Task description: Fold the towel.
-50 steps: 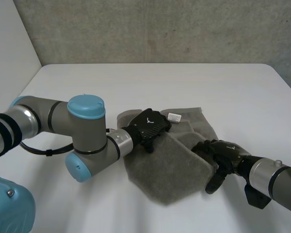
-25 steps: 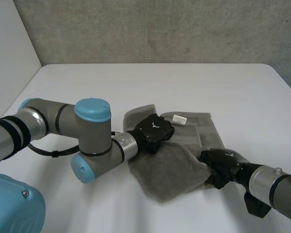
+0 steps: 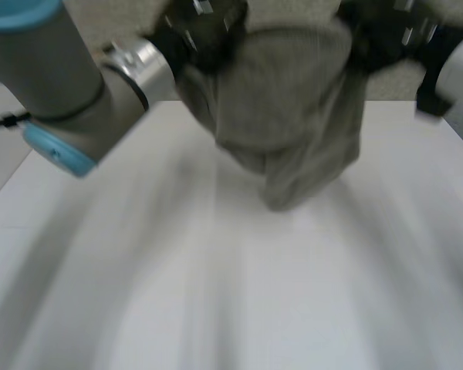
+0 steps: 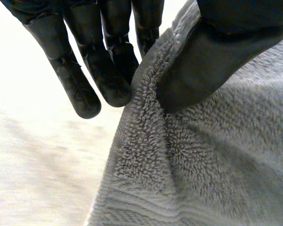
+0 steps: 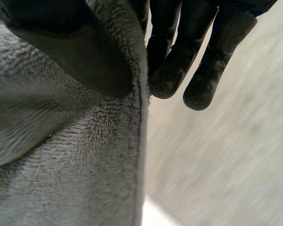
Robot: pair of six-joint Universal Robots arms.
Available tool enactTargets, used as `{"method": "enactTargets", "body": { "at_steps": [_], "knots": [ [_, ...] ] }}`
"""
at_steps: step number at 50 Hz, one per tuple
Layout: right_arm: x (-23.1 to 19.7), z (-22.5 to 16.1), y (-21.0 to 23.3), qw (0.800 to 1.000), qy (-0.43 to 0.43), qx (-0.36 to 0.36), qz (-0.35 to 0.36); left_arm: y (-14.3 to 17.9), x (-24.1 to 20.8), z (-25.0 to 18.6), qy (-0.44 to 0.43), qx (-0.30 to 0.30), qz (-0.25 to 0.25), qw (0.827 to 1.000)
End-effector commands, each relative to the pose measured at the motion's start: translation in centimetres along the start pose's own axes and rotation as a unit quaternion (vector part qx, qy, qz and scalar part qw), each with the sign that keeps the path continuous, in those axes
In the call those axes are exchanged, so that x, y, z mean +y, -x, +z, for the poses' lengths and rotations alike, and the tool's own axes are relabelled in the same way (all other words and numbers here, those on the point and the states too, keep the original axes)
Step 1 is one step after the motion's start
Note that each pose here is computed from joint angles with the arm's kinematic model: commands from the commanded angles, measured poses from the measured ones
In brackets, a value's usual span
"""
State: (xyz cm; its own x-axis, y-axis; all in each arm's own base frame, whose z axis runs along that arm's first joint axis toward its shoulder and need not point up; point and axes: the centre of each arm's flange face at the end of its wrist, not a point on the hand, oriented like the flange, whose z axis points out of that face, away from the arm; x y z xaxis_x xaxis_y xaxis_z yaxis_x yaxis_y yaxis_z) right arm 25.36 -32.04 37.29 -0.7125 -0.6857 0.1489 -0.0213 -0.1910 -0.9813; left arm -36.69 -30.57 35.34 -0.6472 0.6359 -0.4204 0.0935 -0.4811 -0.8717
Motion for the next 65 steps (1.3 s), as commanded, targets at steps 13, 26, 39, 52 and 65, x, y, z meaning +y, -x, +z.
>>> {"method": "enactTargets", "body": {
  "at_steps": [13, 26, 39, 52, 65],
  "knots": [
    [8.6, -2.5, 7.5, 0.984, 0.090, -0.048, -0.144, -2.2, 6.1, -8.3, 0.109, -0.044, -0.051, 0.992],
    [14.3, -7.3, 11.1, 0.940, 0.244, -0.131, -0.199, -7.6, 12.6, -14.7, 0.230, 0.038, -0.052, 0.971],
    [16.3, -7.0, 10.7, 0.951, 0.264, -0.105, -0.122, -5.6, 14.4, -14.4, 0.248, 0.023, 0.002, 0.968],
    [19.2, -3.8, 8.3, 0.951, 0.249, -0.109, -0.144, -4.4, 15.2, -15.5, 0.272, 0.006, -0.005, 0.962],
    [20.1, 1.0, 6.4, 0.948, 0.236, -0.134, -0.166, -6.1, 15.0, -18.2, 0.298, 0.023, -0.021, 0.954]
  ]
}}
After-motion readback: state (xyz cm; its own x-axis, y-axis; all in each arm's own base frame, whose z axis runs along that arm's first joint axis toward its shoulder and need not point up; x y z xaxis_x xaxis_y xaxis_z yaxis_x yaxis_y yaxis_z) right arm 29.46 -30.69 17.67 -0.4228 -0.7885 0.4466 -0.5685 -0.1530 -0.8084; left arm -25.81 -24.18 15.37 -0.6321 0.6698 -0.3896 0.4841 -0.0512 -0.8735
